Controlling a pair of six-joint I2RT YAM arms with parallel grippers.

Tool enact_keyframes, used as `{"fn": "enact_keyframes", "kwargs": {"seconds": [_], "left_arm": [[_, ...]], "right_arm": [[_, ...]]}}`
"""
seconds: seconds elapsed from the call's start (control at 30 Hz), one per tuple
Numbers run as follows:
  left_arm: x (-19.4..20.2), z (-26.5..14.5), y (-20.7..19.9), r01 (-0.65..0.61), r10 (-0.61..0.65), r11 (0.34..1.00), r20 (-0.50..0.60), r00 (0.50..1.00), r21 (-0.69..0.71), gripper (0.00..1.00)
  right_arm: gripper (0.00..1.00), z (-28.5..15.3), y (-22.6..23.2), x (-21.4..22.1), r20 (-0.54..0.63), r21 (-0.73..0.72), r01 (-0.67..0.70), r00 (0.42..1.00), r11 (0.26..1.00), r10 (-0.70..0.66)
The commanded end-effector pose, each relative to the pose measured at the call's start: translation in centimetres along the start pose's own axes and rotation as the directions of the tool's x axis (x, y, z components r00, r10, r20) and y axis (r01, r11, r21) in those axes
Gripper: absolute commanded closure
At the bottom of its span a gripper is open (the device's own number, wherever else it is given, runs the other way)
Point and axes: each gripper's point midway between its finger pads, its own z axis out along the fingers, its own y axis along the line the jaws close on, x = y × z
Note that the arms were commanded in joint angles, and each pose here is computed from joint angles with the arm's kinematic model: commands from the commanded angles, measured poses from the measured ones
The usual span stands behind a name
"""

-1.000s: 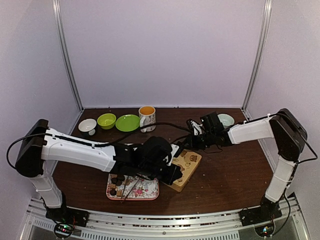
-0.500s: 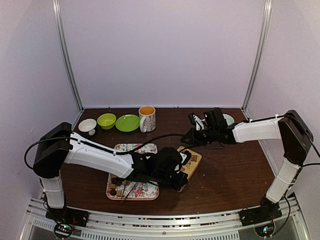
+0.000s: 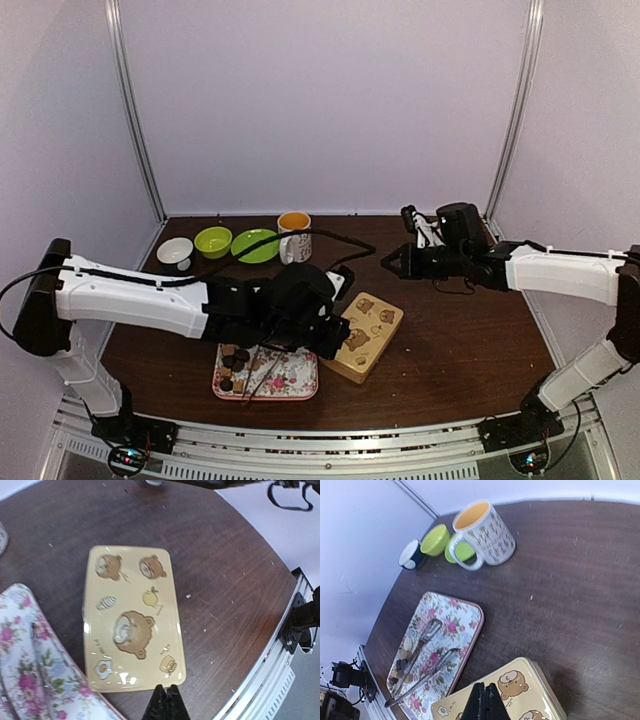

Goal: Pack the chocolate

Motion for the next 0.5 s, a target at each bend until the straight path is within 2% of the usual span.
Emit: {"fn": "enact_keyframes", "kwargs": {"seconds": [0.0,0.1,0.2,0.27,0.3,0.33,0.47], "left_arm": [[-3.9,-6.0,3.5,-0.032,0.060,0.982,0.143,0.988,-0.188,0.92],[-5.2,-9.7,5.6,-0.026,0.085,0.964,0.217,0.972,-0.265,0.74],[-5.8,-12.7,7.9,-0.005,0.101,0.946,0.276,0.956,-0.325,0.49],[-5.9,-14.2,9.5,0.013,0.097,0.939,0.302,0.948,-0.343,0.29],[-5.9,-14.9,10.3,0.025,0.092,0.936,0.313,0.945,-0.351,0.08],[-5.8,-15.6,11.3,0.040,0.085,0.931,0.322,0.943,-0.363,0.03],[-6.0,-18.8,15.8,0.132,0.033,0.901,0.368,0.929,-0.414,0.02]], "right_arm": [[1.00,-4.9,-0.6,-2.6,0.163,0.122,0.087,0.981,0.989,-0.106],[1.00,-7.7,-0.6,-3.0,0.232,0.152,0.119,0.961,0.981,-0.153],[0.99,-10.1,-0.6,-3.3,0.286,0.190,0.141,0.939,0.972,-0.192],[0.92,-11.7,-0.9,-3.5,0.320,0.225,0.149,0.922,0.963,-0.217],[0.89,-12.4,-1.1,-3.6,0.336,0.244,0.151,0.913,0.958,-0.230],[0.87,-13.3,-1.1,-3.7,0.354,0.258,0.157,0.903,0.953,-0.245],[0.87,-15.1,-1.8,-3.8,0.372,0.327,0.175,0.880,0.929,-0.296]]}}
